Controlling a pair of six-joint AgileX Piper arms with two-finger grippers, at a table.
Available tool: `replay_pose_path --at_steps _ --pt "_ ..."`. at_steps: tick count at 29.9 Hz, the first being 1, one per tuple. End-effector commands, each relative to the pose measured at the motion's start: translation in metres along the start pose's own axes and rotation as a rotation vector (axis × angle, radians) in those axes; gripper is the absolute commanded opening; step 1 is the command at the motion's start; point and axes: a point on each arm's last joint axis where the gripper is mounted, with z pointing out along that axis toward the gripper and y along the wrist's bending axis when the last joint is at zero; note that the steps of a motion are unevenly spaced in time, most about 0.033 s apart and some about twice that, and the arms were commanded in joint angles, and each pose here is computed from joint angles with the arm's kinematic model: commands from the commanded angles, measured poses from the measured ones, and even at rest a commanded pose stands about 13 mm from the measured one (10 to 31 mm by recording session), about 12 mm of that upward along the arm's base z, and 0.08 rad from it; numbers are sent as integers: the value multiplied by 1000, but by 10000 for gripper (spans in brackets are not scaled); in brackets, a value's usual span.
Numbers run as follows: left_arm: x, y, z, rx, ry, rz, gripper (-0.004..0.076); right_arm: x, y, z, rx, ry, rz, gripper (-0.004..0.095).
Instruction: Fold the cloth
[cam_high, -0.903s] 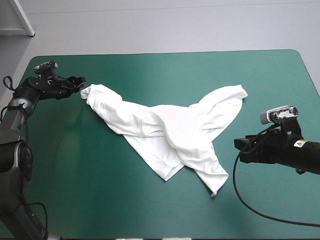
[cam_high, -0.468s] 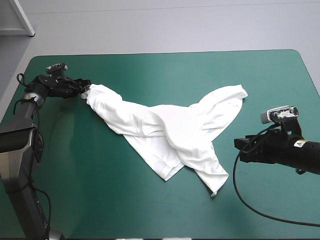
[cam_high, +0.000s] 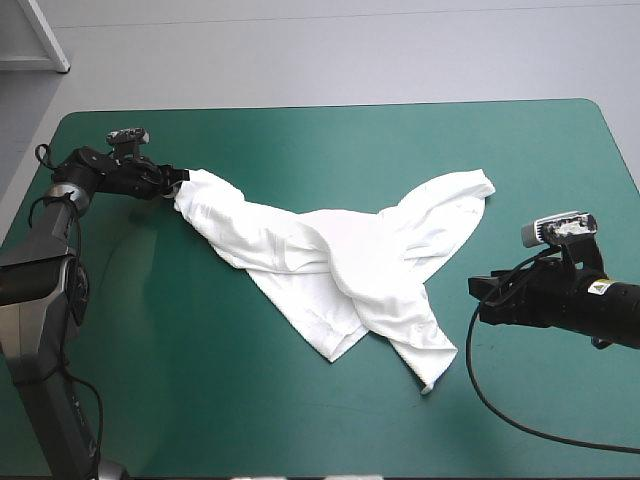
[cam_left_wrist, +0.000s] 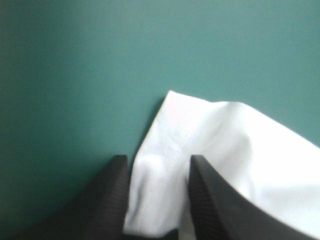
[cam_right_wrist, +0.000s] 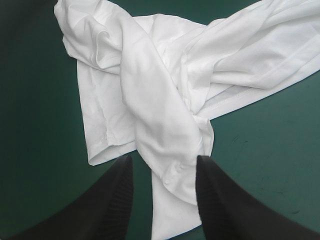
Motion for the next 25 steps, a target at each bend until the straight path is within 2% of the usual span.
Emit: replay_pose_path --at_steps 1,2,5,7,13,20,25 --pt "-10 -15 -19 19 1 55 101 -9 3 -5 -6 -70 4 391" --pt "-8 -14 -18 16 12 60 19 -9 3 -5 -2 -67 2 391" --pt "-6 -14 -17 20 36 67 19 -3 -4 -4 69 2 -37 394" --pt "-5 -15 -18 27 46 68 19 4 -13 2 106 88 -16 414" --pt "-8 -17 -24 25 30 76 19 29 2 42 -24 253 -41 427" --pt "-6 -18 -25 38 52 76 19 47 25 88 22 341 -168 438" --pt "-6 -19 -25 45 52 70 19 60 38 119 5 481 -183 524"
